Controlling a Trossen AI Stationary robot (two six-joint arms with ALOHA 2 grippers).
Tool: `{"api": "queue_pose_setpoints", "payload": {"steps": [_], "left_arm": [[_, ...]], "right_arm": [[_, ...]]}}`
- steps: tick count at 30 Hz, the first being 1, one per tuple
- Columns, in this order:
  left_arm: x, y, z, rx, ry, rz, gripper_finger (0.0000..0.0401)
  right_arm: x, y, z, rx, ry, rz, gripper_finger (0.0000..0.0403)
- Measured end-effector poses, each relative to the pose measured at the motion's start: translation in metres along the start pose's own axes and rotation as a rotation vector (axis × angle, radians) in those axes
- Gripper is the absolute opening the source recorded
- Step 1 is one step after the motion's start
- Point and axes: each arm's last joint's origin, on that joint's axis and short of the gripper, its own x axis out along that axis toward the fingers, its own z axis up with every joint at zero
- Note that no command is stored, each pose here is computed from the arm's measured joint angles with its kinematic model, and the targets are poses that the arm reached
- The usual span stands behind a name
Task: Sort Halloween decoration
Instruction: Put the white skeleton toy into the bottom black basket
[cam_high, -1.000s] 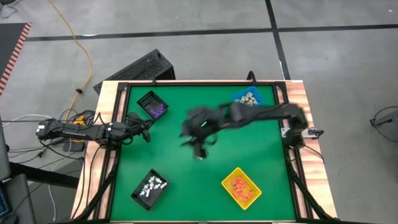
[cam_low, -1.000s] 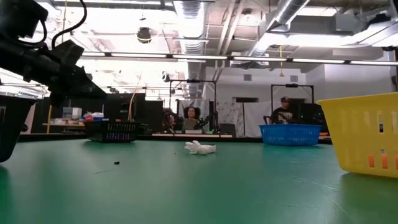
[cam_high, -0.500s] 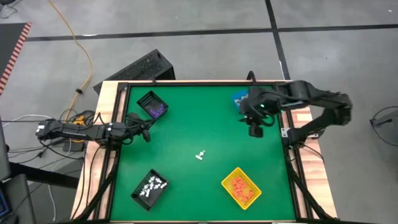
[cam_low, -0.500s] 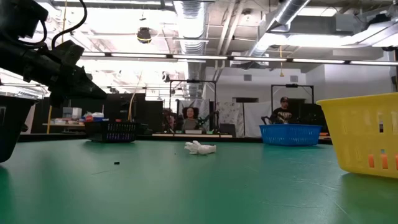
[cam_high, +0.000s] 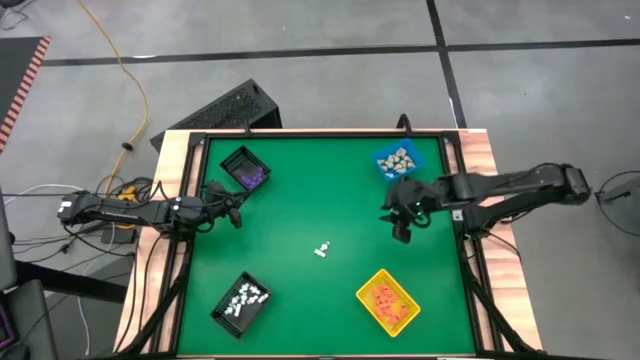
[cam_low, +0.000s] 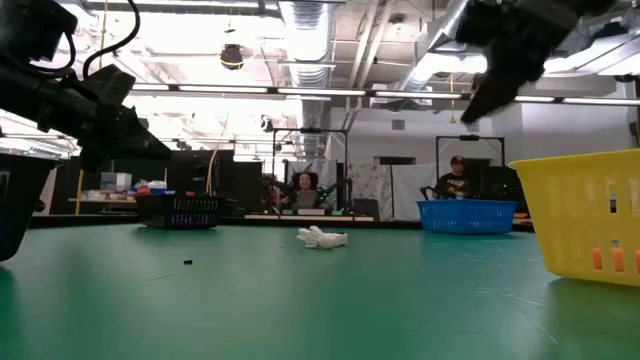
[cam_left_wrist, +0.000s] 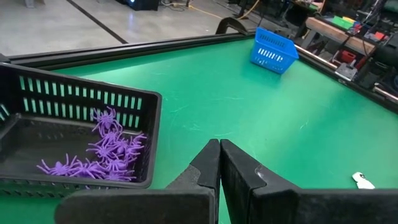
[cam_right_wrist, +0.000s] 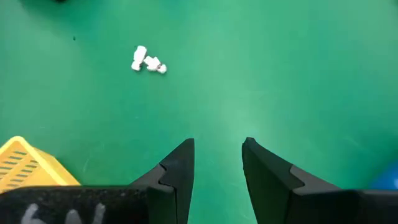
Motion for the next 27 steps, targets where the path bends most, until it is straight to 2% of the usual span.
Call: {"api": "queue_pose_setpoints", "payload": {"steps": [4,8,12,17,27], "left_arm": [[0.000,0.000,0.000,0.000,-0.001,0.001,0.0000],[0.000,0.000,0.000,0.000,-0.001,0.002,0.0000],[0.000,0.000,0.000,0.001,-0.001,0.002,0.0000],[0.000,0.000,0.000,0.001,0.000,0.001,0.0000],[0.000,0.001,0.000,0.031,-0.013,0.027,0.0000]], "right_arm": [[0.033,0.003,-0.015,-0.006,0.021,0.079,0.0158],[0.059,0.010,-0.022,-0.097,0.073,0.141,0.0172],[0.082,0.025,-0.021,-0.224,0.061,0.219,0.0203],[0.112,0.040,-0.023,-0.308,0.077,0.261,0.0242],[0.165,0.056,0.018,-0.491,0.068,0.251,0.0247]]}}
